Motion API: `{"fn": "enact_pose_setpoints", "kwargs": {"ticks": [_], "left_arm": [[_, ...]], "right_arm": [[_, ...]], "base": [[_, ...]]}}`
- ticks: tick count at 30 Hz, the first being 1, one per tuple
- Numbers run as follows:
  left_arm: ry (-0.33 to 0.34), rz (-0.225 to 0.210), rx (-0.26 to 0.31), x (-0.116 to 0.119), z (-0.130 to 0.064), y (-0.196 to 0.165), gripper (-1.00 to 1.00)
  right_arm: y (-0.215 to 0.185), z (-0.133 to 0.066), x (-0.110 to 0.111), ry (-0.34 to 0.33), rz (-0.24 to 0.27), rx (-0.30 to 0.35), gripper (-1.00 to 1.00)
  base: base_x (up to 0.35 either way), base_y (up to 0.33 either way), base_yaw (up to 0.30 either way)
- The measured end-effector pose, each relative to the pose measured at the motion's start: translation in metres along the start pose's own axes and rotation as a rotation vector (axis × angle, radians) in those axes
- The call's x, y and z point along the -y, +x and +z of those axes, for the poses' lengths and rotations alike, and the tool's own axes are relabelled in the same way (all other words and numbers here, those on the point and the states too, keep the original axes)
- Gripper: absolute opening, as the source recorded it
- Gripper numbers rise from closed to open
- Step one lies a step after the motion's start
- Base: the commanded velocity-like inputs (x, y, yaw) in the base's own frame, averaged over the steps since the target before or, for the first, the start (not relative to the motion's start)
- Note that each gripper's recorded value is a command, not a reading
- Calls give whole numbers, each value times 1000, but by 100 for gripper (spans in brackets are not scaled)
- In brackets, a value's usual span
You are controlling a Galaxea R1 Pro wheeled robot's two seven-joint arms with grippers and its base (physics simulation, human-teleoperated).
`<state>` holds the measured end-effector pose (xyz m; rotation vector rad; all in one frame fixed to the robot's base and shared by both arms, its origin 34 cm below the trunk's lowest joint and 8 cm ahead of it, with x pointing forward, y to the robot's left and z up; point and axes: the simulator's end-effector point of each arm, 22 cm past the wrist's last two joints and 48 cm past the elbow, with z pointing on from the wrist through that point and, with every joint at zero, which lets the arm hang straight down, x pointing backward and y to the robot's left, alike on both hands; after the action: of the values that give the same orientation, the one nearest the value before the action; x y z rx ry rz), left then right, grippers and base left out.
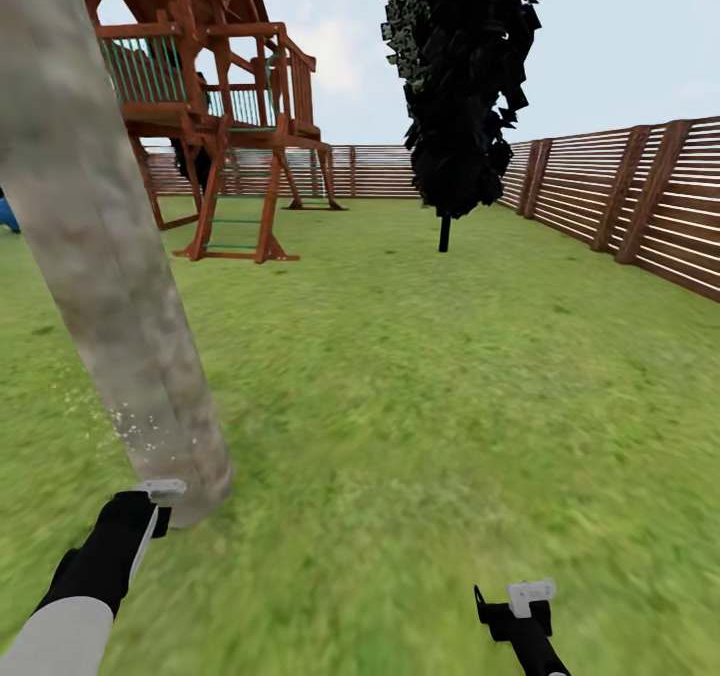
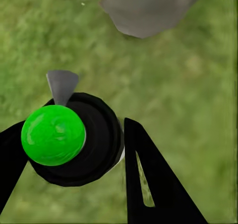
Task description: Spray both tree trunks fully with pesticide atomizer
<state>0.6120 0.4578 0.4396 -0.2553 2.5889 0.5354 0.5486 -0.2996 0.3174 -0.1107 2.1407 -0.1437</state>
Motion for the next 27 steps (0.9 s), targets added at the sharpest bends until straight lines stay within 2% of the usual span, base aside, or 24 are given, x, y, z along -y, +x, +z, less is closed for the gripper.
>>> {"fn": "enact_pose_setpoints", "kwargs": {"ticks": [4, 13, 22, 27], "left_arm": [[16, 0, 0, 12, -2, 1, -100], [20, 2, -1, 17, -3, 2, -100], [16, 2, -1, 17, -3, 1, -100], [13, 3, -1, 15, -3, 1, -100]], "right_arm": [[0, 0, -1, -1, 1, 0, 100], [0, 0, -1, -2, 0, 0, 100], [0, 0, -1, -2, 0, 0, 100], [0, 0, -1, -2, 0, 1, 100]], "base": [[228, -196, 145], [105, -252, 266], [1, -275, 30], [57, -275, 200]]}}
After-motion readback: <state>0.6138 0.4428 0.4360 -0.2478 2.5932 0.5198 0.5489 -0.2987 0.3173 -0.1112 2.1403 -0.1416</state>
